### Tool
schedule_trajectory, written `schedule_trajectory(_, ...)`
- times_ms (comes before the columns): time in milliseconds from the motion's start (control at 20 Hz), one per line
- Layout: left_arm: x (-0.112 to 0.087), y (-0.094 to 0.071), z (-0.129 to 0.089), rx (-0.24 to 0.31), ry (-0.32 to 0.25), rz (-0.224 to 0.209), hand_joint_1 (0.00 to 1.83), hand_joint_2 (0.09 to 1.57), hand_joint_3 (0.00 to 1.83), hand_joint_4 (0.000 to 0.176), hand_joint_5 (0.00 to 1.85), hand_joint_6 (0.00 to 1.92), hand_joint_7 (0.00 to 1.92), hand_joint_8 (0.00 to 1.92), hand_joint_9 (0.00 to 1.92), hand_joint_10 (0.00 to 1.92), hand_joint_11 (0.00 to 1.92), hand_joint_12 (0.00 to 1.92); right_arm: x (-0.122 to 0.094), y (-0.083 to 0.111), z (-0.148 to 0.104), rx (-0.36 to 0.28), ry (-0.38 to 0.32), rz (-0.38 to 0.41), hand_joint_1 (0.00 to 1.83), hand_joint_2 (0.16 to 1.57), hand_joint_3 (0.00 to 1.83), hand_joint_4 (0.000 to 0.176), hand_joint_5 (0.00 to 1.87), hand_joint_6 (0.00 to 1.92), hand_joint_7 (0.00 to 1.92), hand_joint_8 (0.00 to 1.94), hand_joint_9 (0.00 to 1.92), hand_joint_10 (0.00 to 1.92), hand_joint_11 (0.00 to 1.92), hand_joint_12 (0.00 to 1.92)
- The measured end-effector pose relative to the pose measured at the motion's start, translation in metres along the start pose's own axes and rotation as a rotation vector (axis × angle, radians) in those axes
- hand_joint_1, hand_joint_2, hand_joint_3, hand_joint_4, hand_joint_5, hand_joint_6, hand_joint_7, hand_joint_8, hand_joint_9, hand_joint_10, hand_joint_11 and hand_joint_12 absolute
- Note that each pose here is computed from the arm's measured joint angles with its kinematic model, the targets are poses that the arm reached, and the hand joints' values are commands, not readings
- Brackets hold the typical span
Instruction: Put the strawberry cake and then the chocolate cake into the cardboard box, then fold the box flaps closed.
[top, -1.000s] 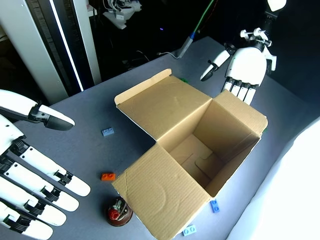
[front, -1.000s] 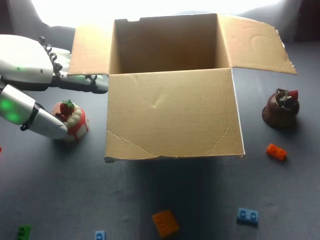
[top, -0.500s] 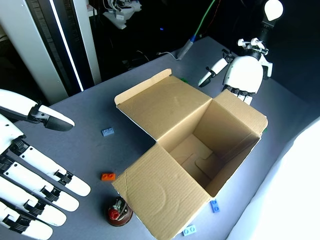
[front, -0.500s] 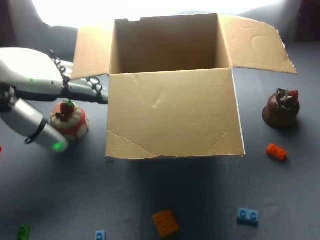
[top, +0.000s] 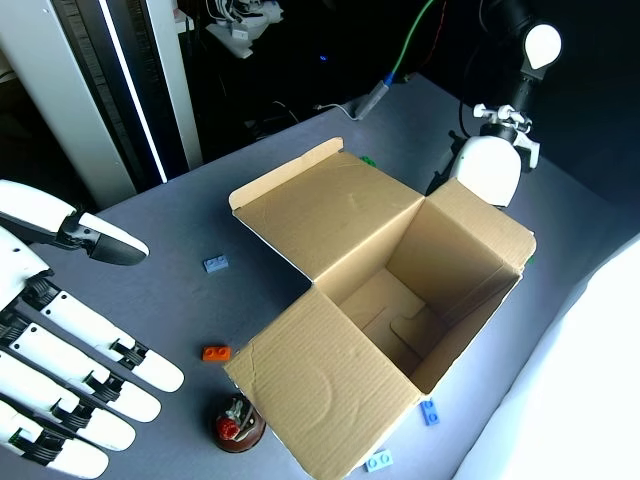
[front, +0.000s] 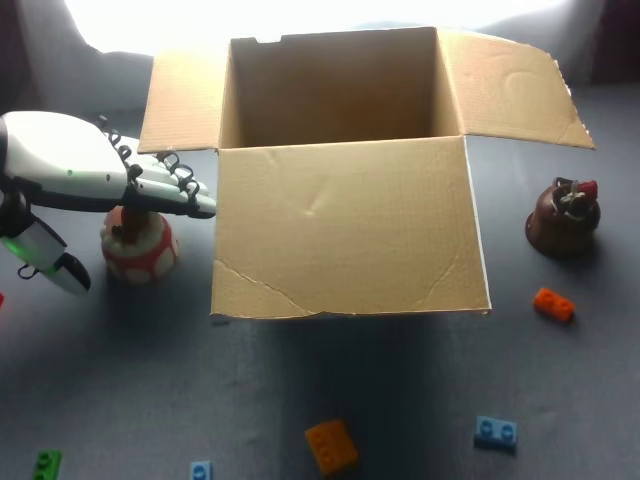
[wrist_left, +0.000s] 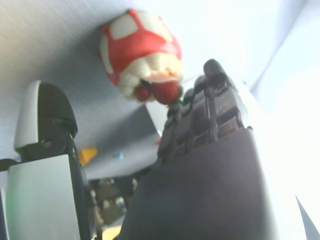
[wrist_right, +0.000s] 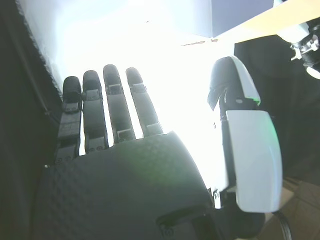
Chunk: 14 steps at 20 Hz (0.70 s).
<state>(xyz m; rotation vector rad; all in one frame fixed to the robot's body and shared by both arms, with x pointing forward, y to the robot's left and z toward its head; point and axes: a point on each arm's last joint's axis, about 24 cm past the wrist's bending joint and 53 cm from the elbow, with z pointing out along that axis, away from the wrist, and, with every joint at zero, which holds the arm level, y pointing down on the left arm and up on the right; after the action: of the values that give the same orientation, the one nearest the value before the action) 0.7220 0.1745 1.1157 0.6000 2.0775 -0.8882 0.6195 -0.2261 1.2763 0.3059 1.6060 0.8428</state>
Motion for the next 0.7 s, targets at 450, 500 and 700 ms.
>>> schedule_trajectory(450, 0.008, 0.006, 0.018, -0.006, 0.008, 0.01, 1.1, 0.96, 0.0, 0.018, 0.0, 0.0, 0.02, 0.0, 0.04, 0.0, 0.0, 0.45, 0.0, 0.0, 0.0, 0.0, 0.0, 0.0, 0.1, 1.18, 0.0, 0.0, 0.15, 0.0, 0.16, 0.0, 0.13, 0.0, 0.0, 0.33)
schedule_trajectory(500, 0.009, 0.006, 0.019, -0.004, 0.011, 0.009, 1.1, 0.96, 0.0, 0.018, 0.0, 0.0, 0.02, 0.0, 0.04, 0.0, 0.0, 0.45, 0.0, 0.0, 0.0, 0.0, 0.0, 0.0, 0.09, 1.18, 0.0, 0.0, 0.15, 0.0, 0.16, 0.0, 0.13, 0.0, 0.0, 0.33)
schedule_trajectory(700, 0.012, 0.008, 0.023, -0.013, 0.012, 0.025, 1.14, 0.95, 0.0, 0.022, 0.01, 0.0, 0.04, 0.0, 0.06, 0.01, 0.0, 0.53, 0.001, 0.001, 0.0, -0.001, 0.001, 0.001, 0.11, 1.17, 0.0, 0.0, 0.17, 0.01, 0.18, 0.0, 0.14, 0.01, 0.0, 0.27)
